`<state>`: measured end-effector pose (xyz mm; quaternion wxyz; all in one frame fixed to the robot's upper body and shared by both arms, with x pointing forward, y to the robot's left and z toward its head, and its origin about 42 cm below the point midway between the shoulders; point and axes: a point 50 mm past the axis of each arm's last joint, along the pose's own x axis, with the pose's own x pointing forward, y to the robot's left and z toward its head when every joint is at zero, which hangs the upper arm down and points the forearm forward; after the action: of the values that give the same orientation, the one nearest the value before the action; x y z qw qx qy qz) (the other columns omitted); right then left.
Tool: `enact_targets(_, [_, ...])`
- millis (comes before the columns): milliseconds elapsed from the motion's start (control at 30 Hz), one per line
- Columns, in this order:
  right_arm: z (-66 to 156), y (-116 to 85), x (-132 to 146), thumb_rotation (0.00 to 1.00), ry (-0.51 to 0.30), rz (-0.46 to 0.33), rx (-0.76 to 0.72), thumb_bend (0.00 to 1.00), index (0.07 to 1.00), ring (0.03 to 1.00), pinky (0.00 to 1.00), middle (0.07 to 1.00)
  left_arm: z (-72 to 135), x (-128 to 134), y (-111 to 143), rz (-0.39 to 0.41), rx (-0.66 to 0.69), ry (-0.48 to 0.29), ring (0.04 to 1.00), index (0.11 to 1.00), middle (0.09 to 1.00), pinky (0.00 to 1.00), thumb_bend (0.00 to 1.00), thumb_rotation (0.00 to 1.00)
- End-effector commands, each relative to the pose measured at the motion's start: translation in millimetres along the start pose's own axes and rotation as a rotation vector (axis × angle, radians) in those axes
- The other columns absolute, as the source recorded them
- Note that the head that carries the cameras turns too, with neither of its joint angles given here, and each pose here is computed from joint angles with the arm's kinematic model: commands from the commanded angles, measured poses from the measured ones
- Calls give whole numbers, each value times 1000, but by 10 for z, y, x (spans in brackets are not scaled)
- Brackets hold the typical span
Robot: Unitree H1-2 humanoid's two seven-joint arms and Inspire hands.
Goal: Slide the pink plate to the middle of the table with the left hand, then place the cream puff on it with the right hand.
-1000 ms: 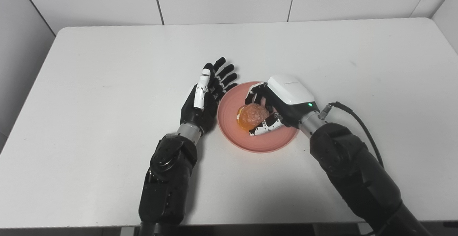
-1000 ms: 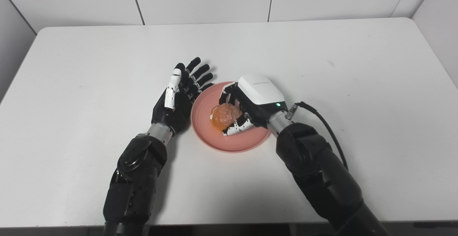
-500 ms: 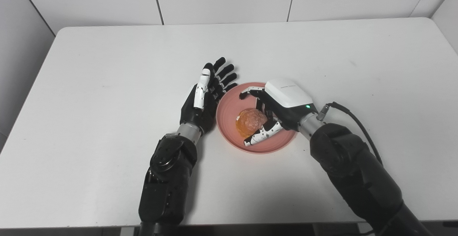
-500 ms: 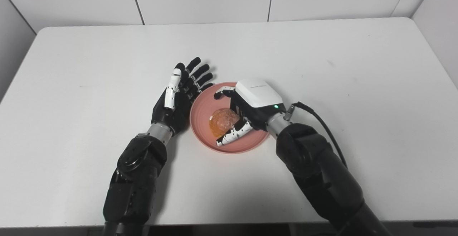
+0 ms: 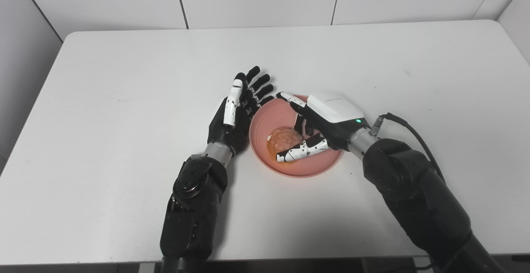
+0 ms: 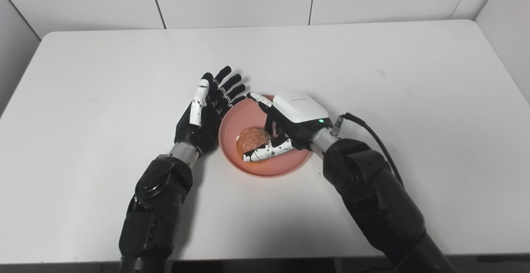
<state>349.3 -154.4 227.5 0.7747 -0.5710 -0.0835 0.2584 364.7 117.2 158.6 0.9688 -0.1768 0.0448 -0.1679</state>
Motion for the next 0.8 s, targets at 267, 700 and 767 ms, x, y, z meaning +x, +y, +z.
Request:
enact_targets(267, [65, -278, -105, 650, -55, -87, -29, 1000, 939, 870, 789, 904, -27, -7, 35, 42, -22, 48, 891, 913, 904, 881, 434, 1000])
enact_targets(700, [132, -631, -259, 684, -42, -103, -57, 1000, 954, 874, 774, 913, 40, -10, 27, 47, -34, 39, 897, 914, 905, 879, 434, 1000])
enact_targets(767, [140, -680, -280, 685, -37, -103, -60, 1000, 952, 858, 728, 909, 49, -9, 30, 46, -36, 38, 900, 916, 907, 880, 432, 1000])
